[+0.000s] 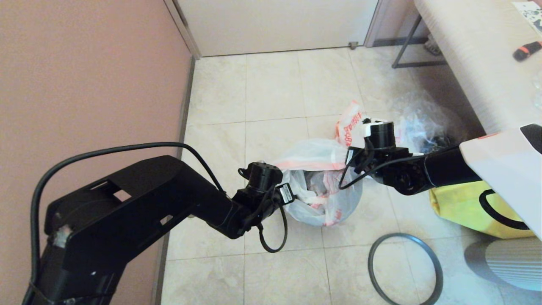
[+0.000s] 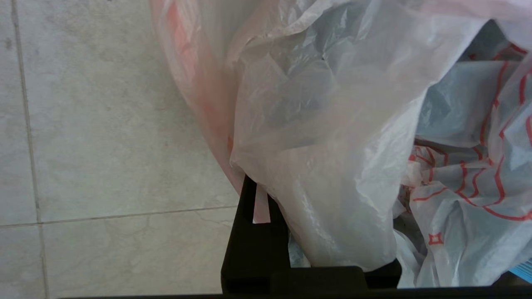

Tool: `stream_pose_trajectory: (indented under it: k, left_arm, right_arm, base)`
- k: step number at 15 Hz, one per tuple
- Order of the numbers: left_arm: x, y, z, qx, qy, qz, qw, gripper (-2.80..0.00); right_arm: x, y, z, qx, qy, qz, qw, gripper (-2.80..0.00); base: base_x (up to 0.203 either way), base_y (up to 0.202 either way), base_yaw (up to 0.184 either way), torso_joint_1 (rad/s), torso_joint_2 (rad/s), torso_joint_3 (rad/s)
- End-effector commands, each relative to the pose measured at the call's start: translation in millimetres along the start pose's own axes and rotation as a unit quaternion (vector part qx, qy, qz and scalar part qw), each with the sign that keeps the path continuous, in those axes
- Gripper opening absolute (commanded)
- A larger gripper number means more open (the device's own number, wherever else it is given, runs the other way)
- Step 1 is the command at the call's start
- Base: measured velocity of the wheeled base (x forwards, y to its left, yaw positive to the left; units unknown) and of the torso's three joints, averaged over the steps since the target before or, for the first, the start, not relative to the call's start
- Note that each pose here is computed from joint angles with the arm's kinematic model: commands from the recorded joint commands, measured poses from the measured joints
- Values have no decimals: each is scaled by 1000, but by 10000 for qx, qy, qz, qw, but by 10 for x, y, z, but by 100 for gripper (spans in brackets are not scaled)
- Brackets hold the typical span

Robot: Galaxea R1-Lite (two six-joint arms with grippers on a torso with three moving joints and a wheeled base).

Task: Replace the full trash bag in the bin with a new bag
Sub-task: Put the new garbage bag on the trash can

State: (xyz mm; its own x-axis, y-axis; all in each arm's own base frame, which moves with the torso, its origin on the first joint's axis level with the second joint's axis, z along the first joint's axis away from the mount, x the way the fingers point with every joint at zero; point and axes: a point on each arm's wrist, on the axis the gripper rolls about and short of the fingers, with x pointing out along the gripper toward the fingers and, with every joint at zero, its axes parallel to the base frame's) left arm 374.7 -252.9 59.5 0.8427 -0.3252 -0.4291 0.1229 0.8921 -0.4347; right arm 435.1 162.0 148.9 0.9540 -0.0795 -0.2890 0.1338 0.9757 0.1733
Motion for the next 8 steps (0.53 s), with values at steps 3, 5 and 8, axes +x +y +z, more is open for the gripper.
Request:
stream_pose_trajectory:
  k: [3,5,8]
  left_arm:
    - [-27,-31,17,-22,-39,-41,10000,-280]
    - [-50,-55,24,-17,-47,-72,10000,-280]
    - [-65,-79,17,-7,-42,-100,9999,-280]
  right_arm:
    - [-338,10,319,284,-188,245,9991,-280]
    - [-578,7,248,166,208,347,9990,-280]
    - [-909,-17,25,-168,1082,845,9904,-280]
  base:
    - [0,0,0,0,0,0]
    - [0,0,0,0,0,0]
    - [0,0,0,0,0,0]
